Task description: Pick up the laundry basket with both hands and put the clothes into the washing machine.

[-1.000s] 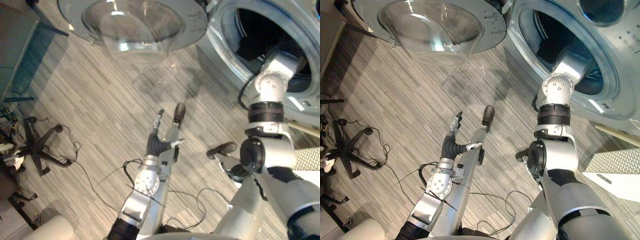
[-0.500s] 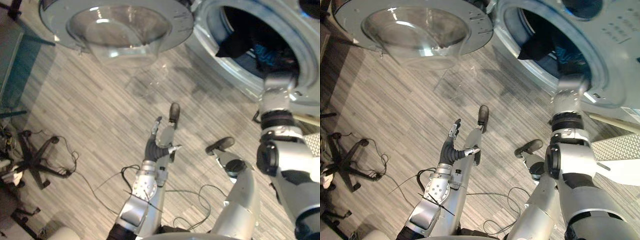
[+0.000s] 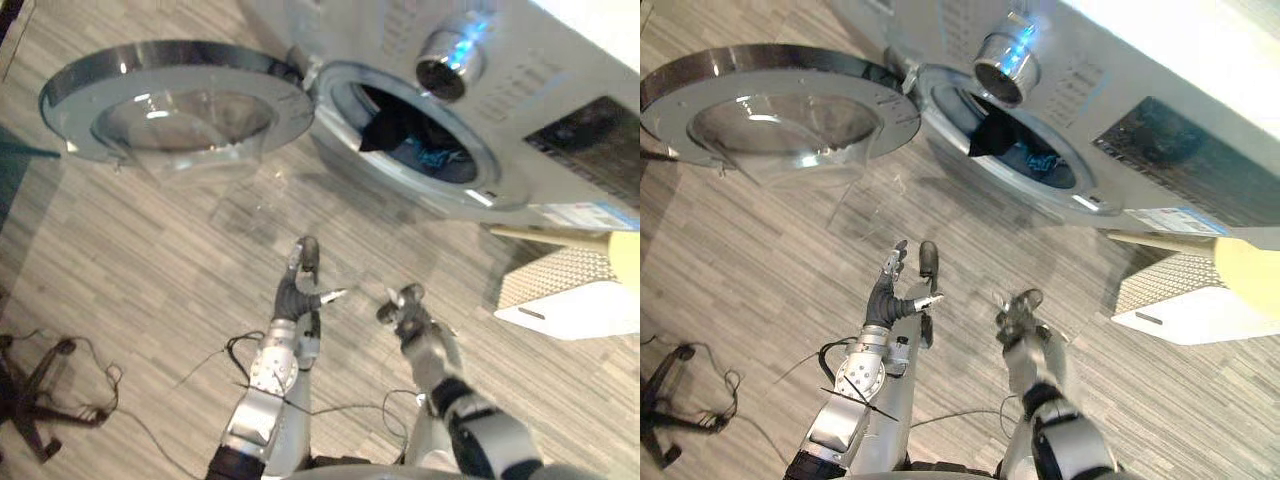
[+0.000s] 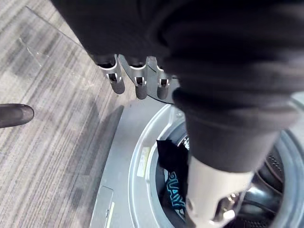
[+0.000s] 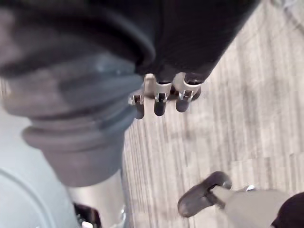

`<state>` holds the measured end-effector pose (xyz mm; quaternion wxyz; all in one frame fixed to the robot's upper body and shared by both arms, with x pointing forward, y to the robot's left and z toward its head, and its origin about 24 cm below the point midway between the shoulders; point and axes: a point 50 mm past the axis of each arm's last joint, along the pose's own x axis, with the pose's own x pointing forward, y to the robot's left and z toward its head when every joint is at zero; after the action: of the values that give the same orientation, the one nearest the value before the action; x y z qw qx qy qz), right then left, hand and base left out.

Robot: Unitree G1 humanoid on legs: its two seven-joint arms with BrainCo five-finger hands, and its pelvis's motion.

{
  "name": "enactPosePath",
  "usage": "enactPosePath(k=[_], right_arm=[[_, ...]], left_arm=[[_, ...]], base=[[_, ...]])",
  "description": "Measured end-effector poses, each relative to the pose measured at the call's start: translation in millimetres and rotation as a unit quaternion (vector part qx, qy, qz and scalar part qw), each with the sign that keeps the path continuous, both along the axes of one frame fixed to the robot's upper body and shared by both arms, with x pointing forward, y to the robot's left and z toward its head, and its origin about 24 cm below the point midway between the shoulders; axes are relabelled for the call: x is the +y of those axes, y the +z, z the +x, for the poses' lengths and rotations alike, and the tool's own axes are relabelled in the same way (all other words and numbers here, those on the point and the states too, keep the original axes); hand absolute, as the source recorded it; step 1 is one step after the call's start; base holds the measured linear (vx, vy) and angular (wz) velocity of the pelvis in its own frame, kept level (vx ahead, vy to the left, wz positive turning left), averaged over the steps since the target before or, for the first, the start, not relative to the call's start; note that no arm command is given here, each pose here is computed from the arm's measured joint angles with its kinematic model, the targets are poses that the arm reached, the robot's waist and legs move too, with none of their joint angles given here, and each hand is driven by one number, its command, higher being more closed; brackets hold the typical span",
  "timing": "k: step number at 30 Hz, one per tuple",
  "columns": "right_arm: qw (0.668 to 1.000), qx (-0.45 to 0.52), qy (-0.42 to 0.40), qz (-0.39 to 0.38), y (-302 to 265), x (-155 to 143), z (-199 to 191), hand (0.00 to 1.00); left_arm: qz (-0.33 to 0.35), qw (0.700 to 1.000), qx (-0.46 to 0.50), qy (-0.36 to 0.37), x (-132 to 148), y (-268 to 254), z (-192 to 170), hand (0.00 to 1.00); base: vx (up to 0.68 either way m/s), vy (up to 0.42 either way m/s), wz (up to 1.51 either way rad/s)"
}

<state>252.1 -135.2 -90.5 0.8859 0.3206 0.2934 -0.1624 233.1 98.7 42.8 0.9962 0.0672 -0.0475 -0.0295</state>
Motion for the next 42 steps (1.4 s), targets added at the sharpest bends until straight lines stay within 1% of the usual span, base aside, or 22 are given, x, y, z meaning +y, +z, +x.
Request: enactPosePath(k=[3,5,8,9,10,11,12,13,15,16,19,20,22,23,25,26,31,34,38,40,41,42], right_arm=[[1.0,-0.002,0.004,0.008,-8,0,-18,0.0],[1.0,-0.002,0.001,0.006,-13,-8,-34,0.0],[1.0,-0.015,0.005,-0.006,-14,-21,-45,0.0],[1.0,0.004,-0.001,-0.013,-22,-30,-63,0.0],[1.0,0.014,-0.004,-0.017,-26,-34,-71,0.0],[0.999,0.034,-0.01,-0.026,-31,-41,-85,0.0],[0.999,0.043,-0.011,-0.029,-34,-43,-91,0.0],[0.997,0.059,-0.009,-0.04,-38,-47,-100,0.0],[0.996,0.081,0.0,-0.042,-43,-42,-110,0.0],[0.995,0.092,0.007,-0.042,-46,-40,-114,0.0],[0.993,0.112,0.002,-0.037,-52,-42,-126,0.0],[0.992,0.12,0.003,-0.033,-54,-40,-127,0.0],[0.988,0.148,0.009,-0.034,-61,-43,-134,0.0],[0.988,0.152,0.011,-0.037,-61,-46,-132,0.0],[0.986,0.156,0.016,-0.051,-60,-55,-125,0.0],[0.986,0.155,0.016,-0.054,-60,-57,-122,0.0],[0.987,0.154,0.001,-0.053,-59,-60,-117,0.0],[0.983,0.171,-0.005,-0.059,-61,-67,-124,0.0],[0.974,0.203,-0.008,-0.095,-63,-93,-143,0.0],[0.969,0.221,-0.029,-0.109,-63,-109,-159,0.0],[0.966,0.23,-0.046,-0.111,-62,-117,-167,0.0],[0.963,0.242,-0.046,-0.105,-65,-116,-174,0.0]], left_arm=[[0.007,1.0,0.025,0.0,10,-10,-2,0.0],[0.012,0.999,0.051,0.0,17,-21,-6,0.0],[0.013,0.995,0.1,0.016,30,-42,-17,0.0],[0.014,0.991,0.132,0.028,38,-56,-24,0.0],[0.011,0.989,0.145,0.035,42,-62,-27,0.0],[-0.008,0.981,0.183,0.067,56,-78,-35,0.0],[-0.016,0.977,0.199,0.078,60,-84,-39,0.0],[-0.034,0.968,0.225,0.104,69,-96,-46,0.0],[-0.07,0.942,0.283,0.17,93,-120,-70,0.0],[-0.092,0.928,0.306,0.19,97,-130,-80,0.0],[-0.142,0.898,0.348,0.229,96,-149,-98,0.0],[-0.166,0.882,0.365,0.246,92,-158,-105,0.0],[-0.191,0.859,0.396,0.261,88,-170,-111,0.0],[-0.202,0.854,0.402,0.263,85,-172,-111,0.0],[-0.245,0.834,0.408,0.28,76,-177,-110,0.0],[-0.25,0.831,0.408,0.283,76,-178,-111,0.0],[-0.309,0.789,0.411,0.337,83,-185,-125,0.0],[-0.324,0.776,0.409,0.354,87,-187,-131,0.0],[-0.331,0.751,0.409,0.4,101,-190,-151,0.0],[-0.343,0.738,0.397,0.423,108,-190,-155,0.0],[-0.353,0.738,0.374,0.437,117,-185,-151,0.0],[-0.36,0.744,0.334,0.453,129,-174,-142,0.0]], base=[[0.08,-0.06,-0.24],[0.09,-0.047,-0.25],[0.07,0.022,-0.26],[0.09,0.049,-0.34],[0.13,0.065,-0.53],[0.11,0.073,-0.44],[0.12,0.106,-0.6],[0.11,0.093,-0.85],[0.12,0.033,-1.09],[0.06,-0.033,-0.78],[0.01,-0.018,-0.6],[0.04,-0.077,-0.26],[0.06,-0.079,-0.06],[0.03,-0.037,-0.02],[-0.03,-0.003,0.18],[-0.06,-0.009,0.29],[-0.08,0.018,0.19],[-0.11,0.079,0.21],[-0.07,0.276,0.1],[-0.06,0.469,0.17],[-0.06,0.475,0.45],[-0.06,0.363,0.62]])
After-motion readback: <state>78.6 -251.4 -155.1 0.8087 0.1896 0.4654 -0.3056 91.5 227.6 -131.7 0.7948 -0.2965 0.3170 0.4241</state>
